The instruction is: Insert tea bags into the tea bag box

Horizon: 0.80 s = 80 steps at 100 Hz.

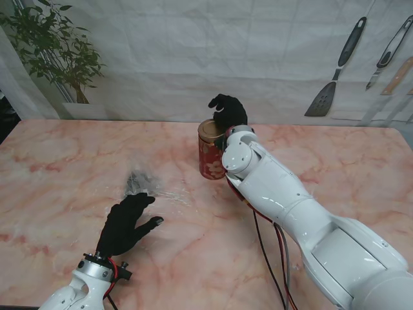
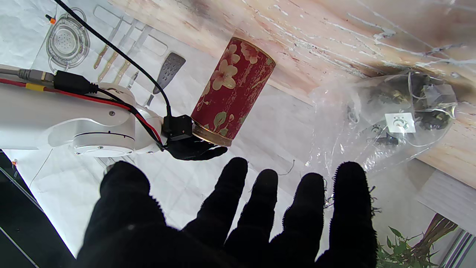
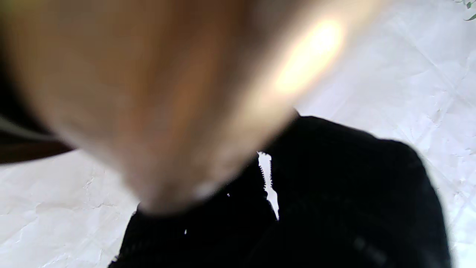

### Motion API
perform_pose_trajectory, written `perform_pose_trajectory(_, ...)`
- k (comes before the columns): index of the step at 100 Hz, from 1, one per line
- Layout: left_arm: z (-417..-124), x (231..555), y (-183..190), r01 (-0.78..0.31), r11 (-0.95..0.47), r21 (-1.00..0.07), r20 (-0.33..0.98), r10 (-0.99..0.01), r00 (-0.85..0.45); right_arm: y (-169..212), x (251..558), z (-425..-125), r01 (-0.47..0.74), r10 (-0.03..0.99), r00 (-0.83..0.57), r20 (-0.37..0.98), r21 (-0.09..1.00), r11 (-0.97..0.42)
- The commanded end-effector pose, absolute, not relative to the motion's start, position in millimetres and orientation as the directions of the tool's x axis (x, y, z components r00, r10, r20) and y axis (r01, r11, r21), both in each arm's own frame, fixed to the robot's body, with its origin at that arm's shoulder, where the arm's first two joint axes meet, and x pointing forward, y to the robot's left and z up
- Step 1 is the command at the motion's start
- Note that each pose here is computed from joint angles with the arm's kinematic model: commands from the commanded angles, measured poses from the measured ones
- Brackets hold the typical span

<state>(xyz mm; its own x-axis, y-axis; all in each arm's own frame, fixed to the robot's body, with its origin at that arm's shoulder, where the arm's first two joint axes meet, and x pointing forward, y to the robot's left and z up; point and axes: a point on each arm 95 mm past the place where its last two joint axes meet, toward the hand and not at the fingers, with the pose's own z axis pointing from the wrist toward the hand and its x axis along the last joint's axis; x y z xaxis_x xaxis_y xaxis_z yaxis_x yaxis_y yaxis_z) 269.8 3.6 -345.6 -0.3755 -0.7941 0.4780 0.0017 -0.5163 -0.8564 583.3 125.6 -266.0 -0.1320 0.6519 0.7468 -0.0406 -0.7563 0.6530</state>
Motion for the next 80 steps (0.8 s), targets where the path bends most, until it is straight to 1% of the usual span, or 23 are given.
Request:
perform_pose_trajectory(1,-345.3,269.1,2.3,-0.009,-0.517,-0.856,0.482,-0.791,-0.377,123.6,583.5,-266.2,-0.031,0.655,-0.130,0.744,0.657,-0.753)
perform_pose_trajectory(80,-345.0,268.5,1.9,-0.017,-0.522,-0.853,0.486,-0.781,-0.393,109.2,584.1,-269.1,-0.025,0.675,-0.109,0.730,0.677,-0.736)
